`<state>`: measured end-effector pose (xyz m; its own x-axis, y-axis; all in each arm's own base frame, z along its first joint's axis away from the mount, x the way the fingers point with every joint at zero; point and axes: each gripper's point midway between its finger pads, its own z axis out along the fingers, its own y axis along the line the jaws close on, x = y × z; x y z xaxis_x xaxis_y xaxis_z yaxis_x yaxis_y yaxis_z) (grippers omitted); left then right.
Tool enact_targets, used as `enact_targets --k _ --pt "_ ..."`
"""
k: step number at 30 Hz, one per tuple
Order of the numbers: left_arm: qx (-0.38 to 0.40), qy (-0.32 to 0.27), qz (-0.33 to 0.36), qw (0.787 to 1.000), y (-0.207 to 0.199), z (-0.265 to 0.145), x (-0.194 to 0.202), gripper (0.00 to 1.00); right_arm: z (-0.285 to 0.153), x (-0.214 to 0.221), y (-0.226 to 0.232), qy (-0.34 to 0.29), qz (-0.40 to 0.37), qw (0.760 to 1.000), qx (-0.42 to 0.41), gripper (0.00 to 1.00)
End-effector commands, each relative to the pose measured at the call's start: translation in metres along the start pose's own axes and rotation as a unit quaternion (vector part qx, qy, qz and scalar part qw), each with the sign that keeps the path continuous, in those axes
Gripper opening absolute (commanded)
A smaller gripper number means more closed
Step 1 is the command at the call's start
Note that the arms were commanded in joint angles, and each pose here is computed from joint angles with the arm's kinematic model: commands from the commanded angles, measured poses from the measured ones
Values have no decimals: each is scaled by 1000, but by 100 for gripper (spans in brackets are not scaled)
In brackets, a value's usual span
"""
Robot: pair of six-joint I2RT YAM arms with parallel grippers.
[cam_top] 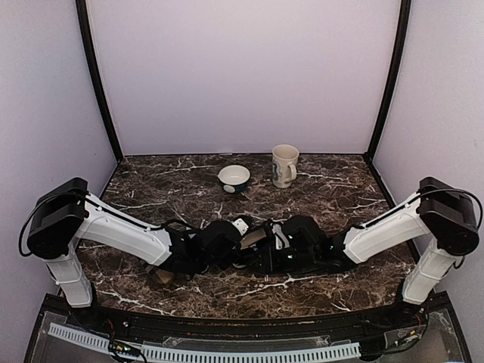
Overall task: Organize the sunglasses
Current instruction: Adjust the sunglasses in the sunglasses case.
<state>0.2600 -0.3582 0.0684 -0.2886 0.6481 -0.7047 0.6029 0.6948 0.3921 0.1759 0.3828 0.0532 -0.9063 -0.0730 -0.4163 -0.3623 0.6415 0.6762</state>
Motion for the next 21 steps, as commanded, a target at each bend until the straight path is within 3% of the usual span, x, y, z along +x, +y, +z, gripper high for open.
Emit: enact_targets --k 1,21 --pt "7 -9 -6 1000 -3 -3 -10 0 -7 -21 12 -37 -7 999 -31 39" --pt "10 -10 -8 1000 -4 -3 -11 0 12 -28 9 -47 -6 998 -37 39"
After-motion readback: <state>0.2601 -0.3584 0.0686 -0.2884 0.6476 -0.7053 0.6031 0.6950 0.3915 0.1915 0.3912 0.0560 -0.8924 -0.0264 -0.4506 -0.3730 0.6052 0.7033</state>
